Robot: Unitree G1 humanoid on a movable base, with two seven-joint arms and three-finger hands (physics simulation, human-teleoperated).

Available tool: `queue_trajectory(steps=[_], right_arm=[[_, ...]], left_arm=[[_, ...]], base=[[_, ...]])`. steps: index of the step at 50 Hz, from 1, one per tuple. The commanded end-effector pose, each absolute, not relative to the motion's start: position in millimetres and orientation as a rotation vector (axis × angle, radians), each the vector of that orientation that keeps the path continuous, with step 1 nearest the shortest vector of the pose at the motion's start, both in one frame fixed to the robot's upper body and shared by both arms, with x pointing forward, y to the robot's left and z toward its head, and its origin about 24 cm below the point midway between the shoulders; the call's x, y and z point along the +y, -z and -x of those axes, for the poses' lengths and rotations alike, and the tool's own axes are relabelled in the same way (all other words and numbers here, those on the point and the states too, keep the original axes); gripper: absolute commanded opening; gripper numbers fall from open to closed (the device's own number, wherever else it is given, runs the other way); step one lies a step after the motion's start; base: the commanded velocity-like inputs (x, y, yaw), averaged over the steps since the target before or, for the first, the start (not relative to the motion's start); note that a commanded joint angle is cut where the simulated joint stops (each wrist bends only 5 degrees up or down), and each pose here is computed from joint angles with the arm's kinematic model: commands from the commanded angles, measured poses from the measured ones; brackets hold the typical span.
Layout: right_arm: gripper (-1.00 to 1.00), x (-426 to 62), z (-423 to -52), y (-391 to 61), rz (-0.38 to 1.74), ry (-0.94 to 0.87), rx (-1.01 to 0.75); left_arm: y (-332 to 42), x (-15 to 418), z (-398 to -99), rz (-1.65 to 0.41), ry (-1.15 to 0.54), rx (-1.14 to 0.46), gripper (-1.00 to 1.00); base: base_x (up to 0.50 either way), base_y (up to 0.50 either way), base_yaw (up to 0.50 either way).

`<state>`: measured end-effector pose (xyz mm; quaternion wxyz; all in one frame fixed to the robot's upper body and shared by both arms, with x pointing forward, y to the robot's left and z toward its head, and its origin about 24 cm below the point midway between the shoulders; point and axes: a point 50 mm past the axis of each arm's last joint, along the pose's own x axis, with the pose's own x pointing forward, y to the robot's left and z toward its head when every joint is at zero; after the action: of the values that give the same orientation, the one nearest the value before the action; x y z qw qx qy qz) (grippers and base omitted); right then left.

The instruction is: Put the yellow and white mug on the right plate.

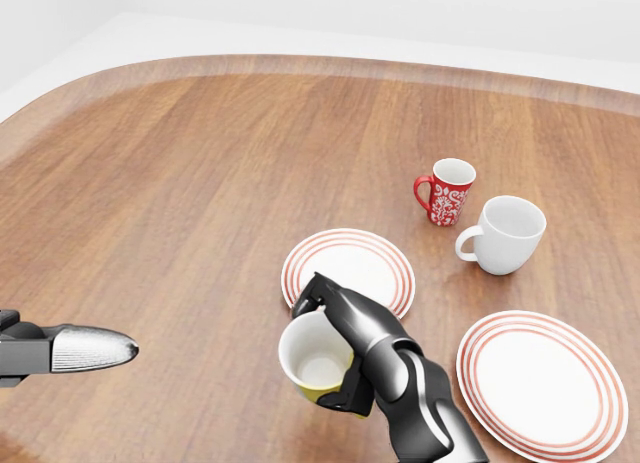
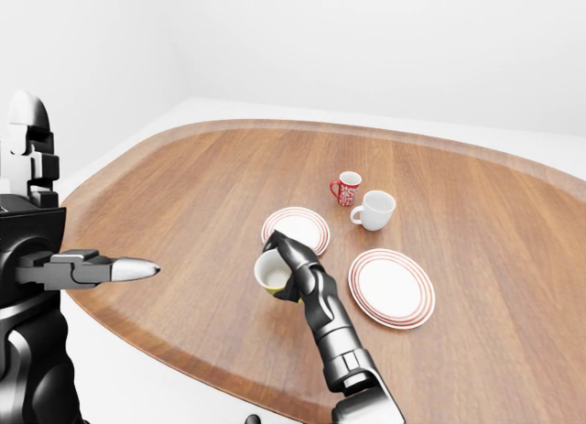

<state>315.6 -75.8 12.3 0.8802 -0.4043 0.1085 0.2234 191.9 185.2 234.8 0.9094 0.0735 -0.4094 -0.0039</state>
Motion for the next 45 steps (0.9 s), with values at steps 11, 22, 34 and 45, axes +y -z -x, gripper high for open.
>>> queue_trajectory(steps=[11,22,34,45], right_arm=[[-1.00,-123.4,-336.2,-68.3,0.830,-0.336,0.091],[-1.00,-163.1,-348.5,-65.6,0.809,-0.233,0.167],[-1.00,-197.7,-354.5,-61.2,0.792,-0.141,0.245],[-1.00,-219.9,-354.4,-58.6,0.788,-0.084,0.293]], left_arm=[[-232.4,183.4,-192.7,-0.152,0.014,-0.832,1.00],[-229.2,182.9,-194.6,-0.153,0.015,-0.814,1.00],[-228.9,182.2,-194.8,-0.154,0.017,-0.812,1.00],[-228.5,183.2,-194.9,-0.157,0.015,-0.809,1.00]], base=[[0.00,0.00,0.00],[0.00,0.00,0.00],[0.00,0.00,0.00],[0.00,0.00,0.00]])
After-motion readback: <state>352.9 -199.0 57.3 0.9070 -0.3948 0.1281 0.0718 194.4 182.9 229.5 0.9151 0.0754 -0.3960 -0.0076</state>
